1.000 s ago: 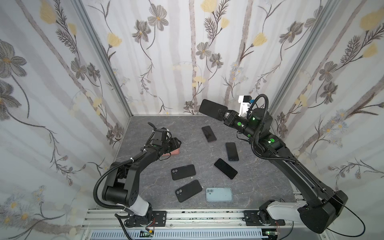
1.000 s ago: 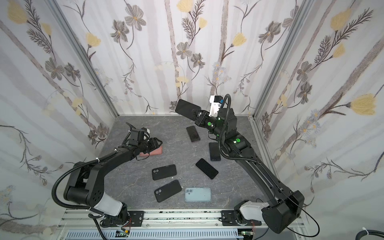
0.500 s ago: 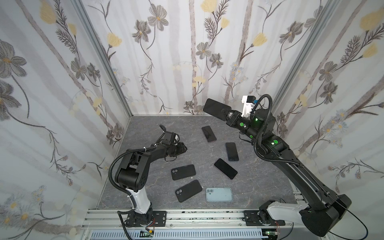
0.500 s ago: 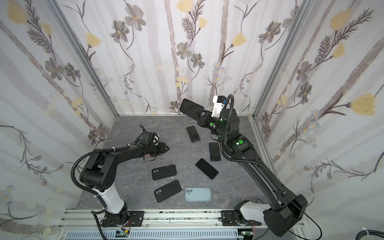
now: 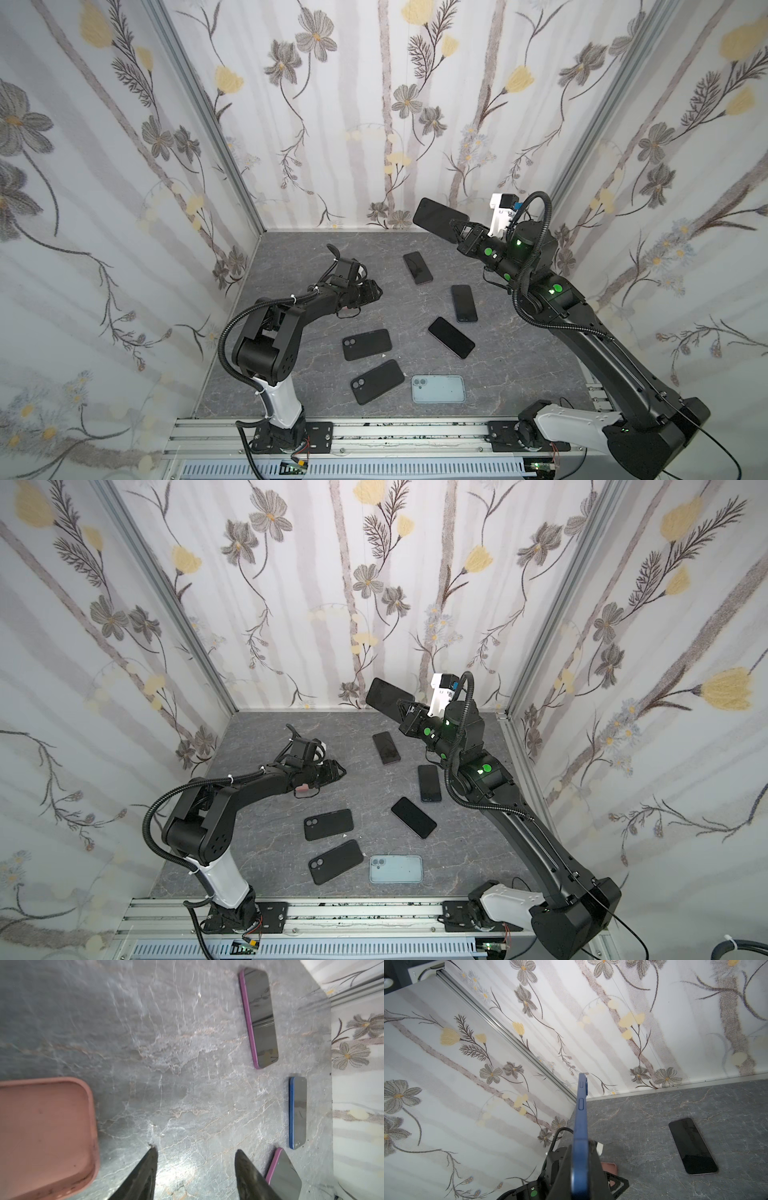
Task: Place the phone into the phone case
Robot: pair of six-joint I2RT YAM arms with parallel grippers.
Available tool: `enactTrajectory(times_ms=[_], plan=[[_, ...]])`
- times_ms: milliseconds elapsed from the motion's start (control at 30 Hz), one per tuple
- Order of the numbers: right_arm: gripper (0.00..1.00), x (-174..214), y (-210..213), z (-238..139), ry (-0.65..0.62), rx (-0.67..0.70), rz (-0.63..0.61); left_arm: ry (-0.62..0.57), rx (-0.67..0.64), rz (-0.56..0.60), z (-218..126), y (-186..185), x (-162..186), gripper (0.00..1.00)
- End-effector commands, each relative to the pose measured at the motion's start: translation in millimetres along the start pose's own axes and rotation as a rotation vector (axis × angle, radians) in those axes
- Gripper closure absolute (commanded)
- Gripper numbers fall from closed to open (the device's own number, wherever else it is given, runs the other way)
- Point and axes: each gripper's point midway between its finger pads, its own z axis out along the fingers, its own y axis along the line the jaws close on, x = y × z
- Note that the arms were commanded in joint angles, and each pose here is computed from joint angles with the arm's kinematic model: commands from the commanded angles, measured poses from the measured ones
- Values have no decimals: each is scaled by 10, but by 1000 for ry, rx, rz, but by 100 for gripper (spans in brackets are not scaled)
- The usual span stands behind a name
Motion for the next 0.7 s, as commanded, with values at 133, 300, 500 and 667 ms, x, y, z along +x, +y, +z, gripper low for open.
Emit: enactTrajectory(times_ms=[133,300,500,667], plan=[[100,-118,56,-50,-52,-18,-8,-66,-131,-7,-79,402,-195,41],[100,-114,48,-55,-53,-15,-6,-20,-145,-6,18,513,-81,41],[100,-94,39,-59,-47,-13,-3,66,-94,-16,179,449,105,42],[100,-78,18,-59,-44,-8,0,111,-41,-11,261,275,222,42]])
